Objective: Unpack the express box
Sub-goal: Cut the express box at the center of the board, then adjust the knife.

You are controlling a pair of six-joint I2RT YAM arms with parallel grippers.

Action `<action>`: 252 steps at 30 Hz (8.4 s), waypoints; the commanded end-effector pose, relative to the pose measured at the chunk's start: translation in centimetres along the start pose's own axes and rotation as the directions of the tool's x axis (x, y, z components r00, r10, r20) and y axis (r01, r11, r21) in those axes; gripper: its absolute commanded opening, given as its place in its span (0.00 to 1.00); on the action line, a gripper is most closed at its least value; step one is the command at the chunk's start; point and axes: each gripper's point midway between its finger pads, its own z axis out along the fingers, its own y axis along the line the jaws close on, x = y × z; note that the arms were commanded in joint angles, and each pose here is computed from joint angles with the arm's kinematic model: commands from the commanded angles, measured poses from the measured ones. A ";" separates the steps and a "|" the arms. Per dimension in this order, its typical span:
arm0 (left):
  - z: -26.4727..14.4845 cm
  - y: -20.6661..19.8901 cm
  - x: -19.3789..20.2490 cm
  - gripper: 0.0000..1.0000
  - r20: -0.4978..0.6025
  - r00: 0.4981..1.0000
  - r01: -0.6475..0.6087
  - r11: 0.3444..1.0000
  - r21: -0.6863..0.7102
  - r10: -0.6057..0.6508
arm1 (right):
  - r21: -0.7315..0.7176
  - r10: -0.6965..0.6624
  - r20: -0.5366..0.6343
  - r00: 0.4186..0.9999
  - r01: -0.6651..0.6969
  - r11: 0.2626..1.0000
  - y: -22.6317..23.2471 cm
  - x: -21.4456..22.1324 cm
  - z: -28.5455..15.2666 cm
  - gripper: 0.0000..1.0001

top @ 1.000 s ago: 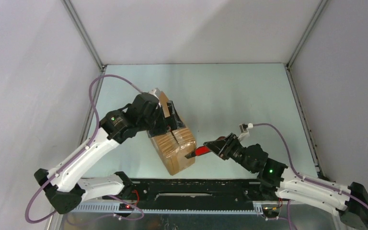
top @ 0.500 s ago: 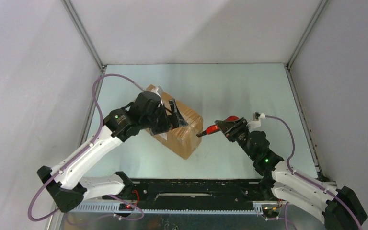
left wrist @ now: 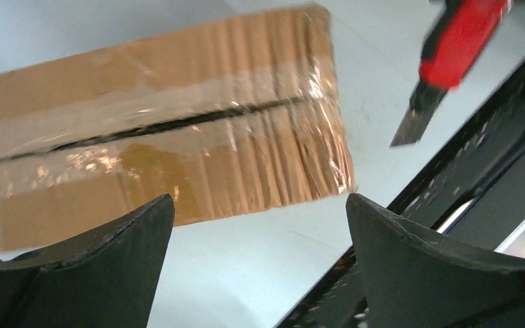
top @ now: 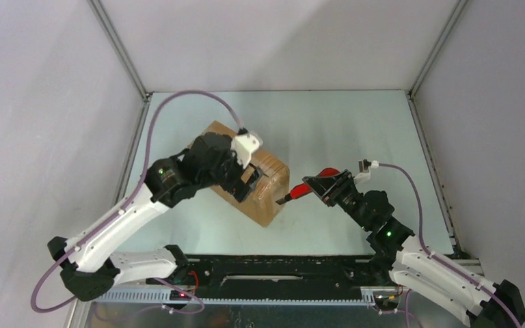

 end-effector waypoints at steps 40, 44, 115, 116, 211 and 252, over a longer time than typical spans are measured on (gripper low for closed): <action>2.4 -5.3 1.9 0.99 0.206 0.646 -0.761 0.595 0.260 0.735 | -0.108 0.118 -0.040 0.992 -0.122 0.987 1.1 -0.4 -0.4 0.00; 4.5 -4.6 3.4 1.00 0.142 0.622 -0.773 0.575 0.268 0.770 | -0.103 0.124 -0.038 0.992 -0.127 0.987 0.9 -0.4 -0.4 0.00; 5.9 -6.7 2.5 0.00 0.346 0.551 -0.810 0.587 0.000 0.760 | -0.295 0.408 0.124 0.905 -0.359 0.886 0.0 -5.1 2.8 0.00; 5.8 -6.9 2.5 0.00 0.349 0.550 -0.811 0.585 0.006 0.758 | -0.295 0.408 0.137 0.903 -0.356 0.887 0.0 -5.3 2.7 0.00; -4.5 -21.8 -10.9 0.76 0.205 0.966 -0.101 0.506 0.857 -0.156 | -0.327 -0.003 0.271 0.963 0.095 0.940 8.4 -5.1 -5.7 0.00; -2.2 -18.0 -8.4 0.77 0.220 0.961 -0.067 0.626 0.777 -0.171 | -0.469 -0.044 0.104 0.994 0.088 0.879 16.3 -2.5 -3.8 0.00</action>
